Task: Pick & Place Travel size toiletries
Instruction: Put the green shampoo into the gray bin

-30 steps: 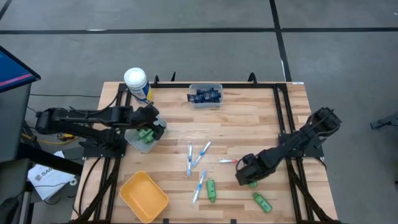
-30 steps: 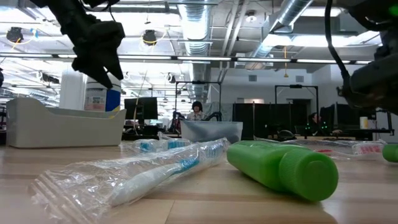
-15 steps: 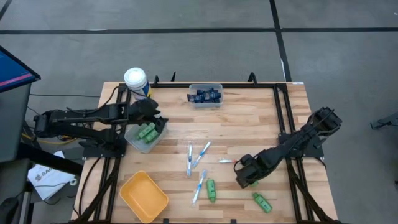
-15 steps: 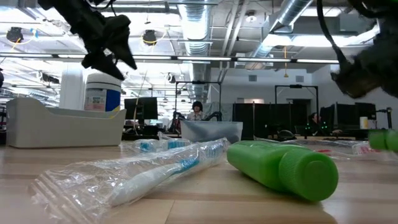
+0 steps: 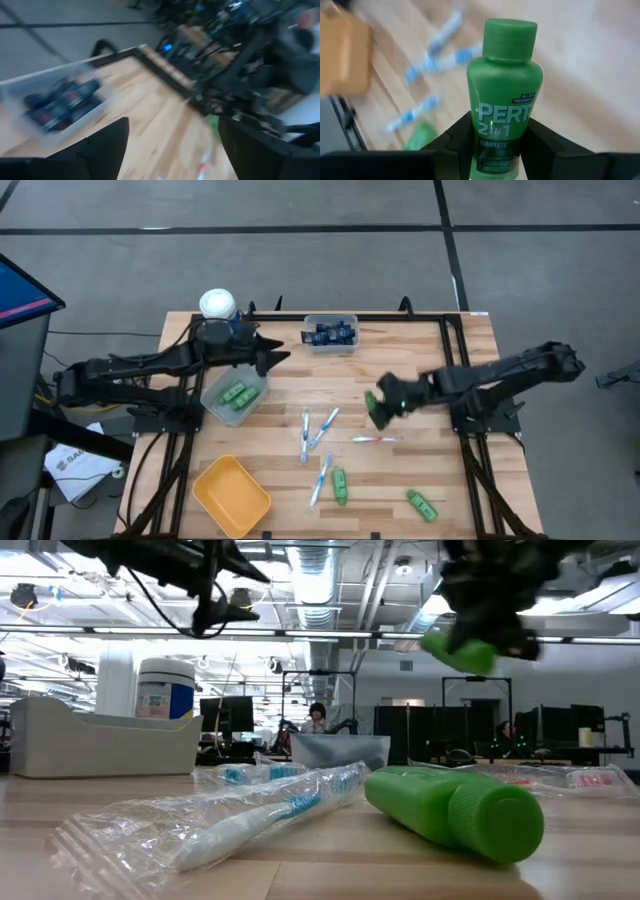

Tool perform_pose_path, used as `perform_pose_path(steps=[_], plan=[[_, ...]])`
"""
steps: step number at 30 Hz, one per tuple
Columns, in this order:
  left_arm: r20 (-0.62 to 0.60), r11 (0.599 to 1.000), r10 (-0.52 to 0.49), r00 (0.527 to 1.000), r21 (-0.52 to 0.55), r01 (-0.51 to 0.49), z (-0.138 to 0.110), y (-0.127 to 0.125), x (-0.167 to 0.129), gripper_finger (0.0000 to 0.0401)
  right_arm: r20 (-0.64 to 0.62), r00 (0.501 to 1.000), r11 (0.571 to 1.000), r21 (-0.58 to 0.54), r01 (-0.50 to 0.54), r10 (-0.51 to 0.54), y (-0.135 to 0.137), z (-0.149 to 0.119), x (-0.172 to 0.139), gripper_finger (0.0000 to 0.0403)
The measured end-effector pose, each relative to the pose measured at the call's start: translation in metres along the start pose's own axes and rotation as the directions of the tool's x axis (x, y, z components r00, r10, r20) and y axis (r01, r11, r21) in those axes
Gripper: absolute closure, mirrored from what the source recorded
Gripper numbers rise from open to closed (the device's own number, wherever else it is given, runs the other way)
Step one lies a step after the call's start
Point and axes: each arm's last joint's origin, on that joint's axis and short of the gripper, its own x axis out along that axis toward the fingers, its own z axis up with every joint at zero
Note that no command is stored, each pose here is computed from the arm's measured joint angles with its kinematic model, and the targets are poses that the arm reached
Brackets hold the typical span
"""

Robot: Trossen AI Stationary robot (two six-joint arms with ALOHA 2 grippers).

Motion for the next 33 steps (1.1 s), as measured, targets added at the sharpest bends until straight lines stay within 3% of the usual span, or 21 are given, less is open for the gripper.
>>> perform_pose_path(steps=[6,12,21,33], plan=[[0.060,0.979,-0.204,0.977,0.020,0.204,0.013,0.003,0.018,0.0099,0.186,0.976,0.989,-0.113,-0.095,0.115,-0.009,0.046,0.001,0.0283],[0.071,0.942,-0.336,0.939,0.022,0.335,0.006,0.008,0.051,0.0098,0.292,0.931,0.967,-0.193,-0.165,0.217,-0.008,0.070,0.009,0.0282],[0.054,0.889,-0.456,0.889,-0.018,0.457,-0.017,0.022,0.092,0.0098,0.372,0.885,0.951,-0.234,-0.201,0.279,-0.004,0.081,0.008,0.0279],[0.025,0.835,-0.550,0.835,0.012,0.550,-0.018,-0.002,0.142,0.0098,0.388,0.873,0.945,-0.249,-0.211,0.297,-0.002,0.082,0.006,0.0278]])
